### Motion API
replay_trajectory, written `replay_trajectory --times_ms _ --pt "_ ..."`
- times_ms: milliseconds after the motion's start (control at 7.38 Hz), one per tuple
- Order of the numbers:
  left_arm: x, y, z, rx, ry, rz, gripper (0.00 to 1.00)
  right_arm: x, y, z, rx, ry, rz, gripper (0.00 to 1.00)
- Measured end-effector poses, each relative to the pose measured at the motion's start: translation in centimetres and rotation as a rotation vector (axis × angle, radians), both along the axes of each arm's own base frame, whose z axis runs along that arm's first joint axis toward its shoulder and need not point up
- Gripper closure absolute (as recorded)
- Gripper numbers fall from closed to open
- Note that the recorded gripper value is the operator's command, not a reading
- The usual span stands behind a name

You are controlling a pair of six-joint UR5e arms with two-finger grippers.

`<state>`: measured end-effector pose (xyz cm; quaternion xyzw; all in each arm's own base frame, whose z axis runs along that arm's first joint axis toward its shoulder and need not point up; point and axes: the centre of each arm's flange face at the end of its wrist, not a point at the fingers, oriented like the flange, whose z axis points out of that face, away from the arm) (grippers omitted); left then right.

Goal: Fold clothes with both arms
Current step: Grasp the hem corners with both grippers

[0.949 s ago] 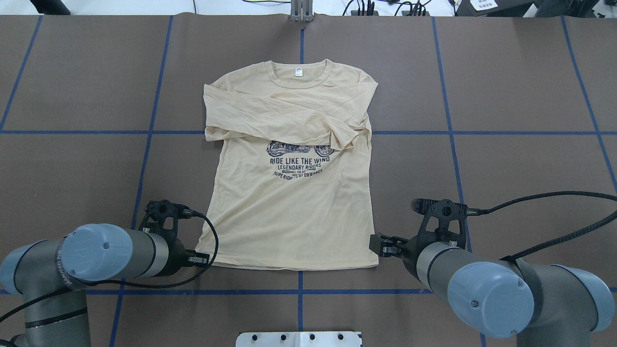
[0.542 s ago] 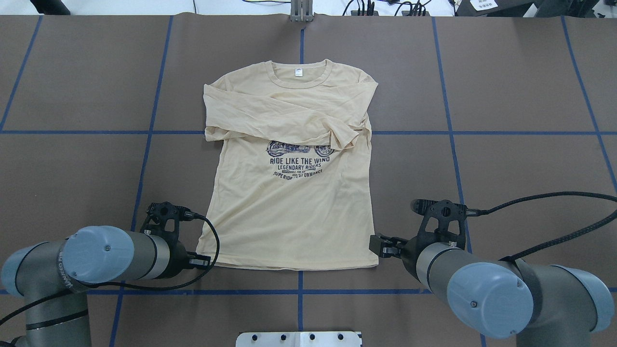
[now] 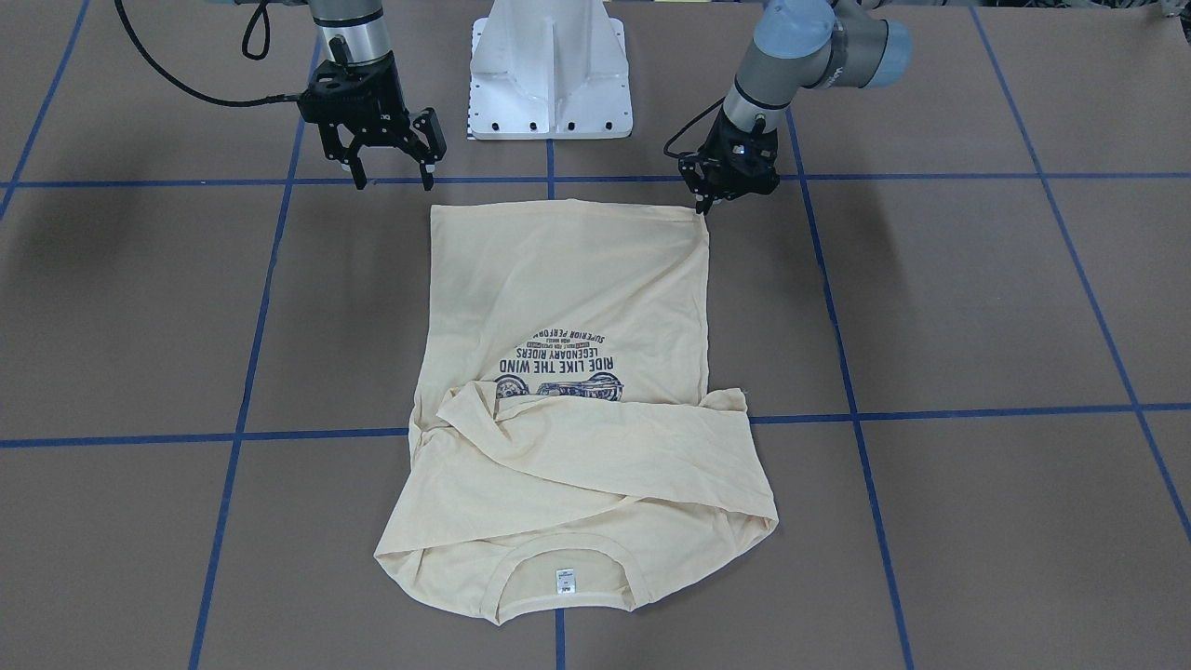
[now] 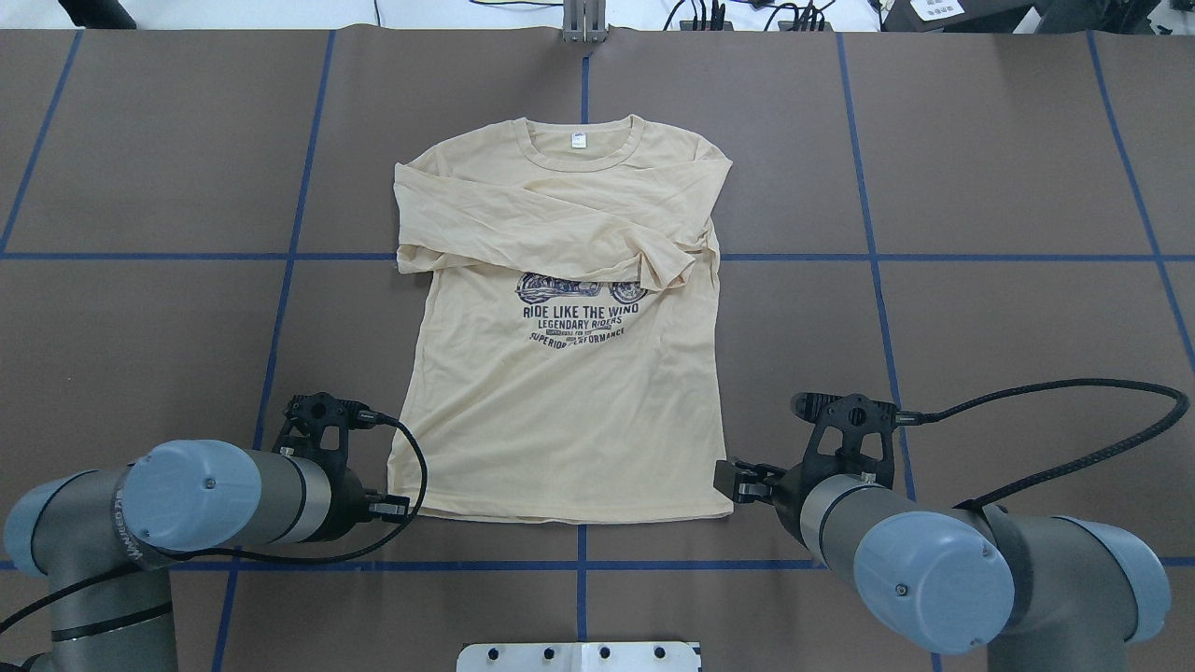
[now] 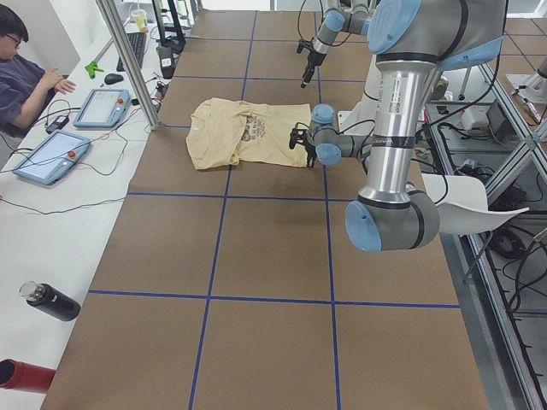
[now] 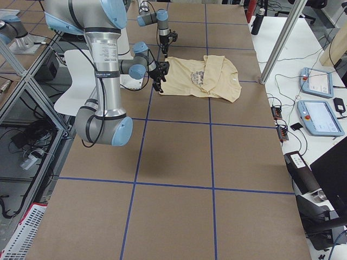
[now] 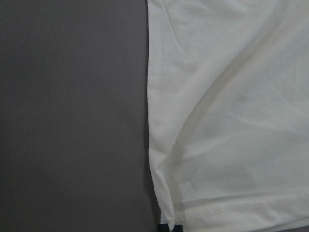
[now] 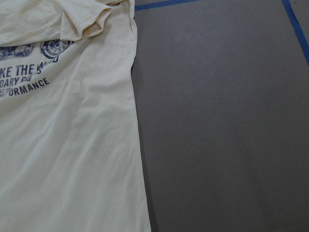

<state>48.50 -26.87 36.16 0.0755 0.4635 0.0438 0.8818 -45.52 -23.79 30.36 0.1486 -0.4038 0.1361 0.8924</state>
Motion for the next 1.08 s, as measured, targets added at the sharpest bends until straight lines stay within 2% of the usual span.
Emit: replay_trajectory --times_ms 136,271,678,1084 --pt "0.0 0.0 -0.3 0.0 0.006 -0.001 1.0 -0.9 0.3 0.6 0.0 -0.016 0.01 0.13" --pt "-0.1 0.0 -0.4 -0.001 0.008 -0.002 1.0 -2.0 1.0 1.0 0.016 -0.027 0.024 0.38" --pt "-0.2 0.0 -0.6 0.0 0.012 -0.003 1.0 -5.0 3.8 2.0 0.015 -0.045 0.065 0.53" --pt "-0.2 0.0 -0.6 0.0 0.013 -0.004 1.0 -7.6 3.9 2.5 0.025 -0.025 0.081 0.56"
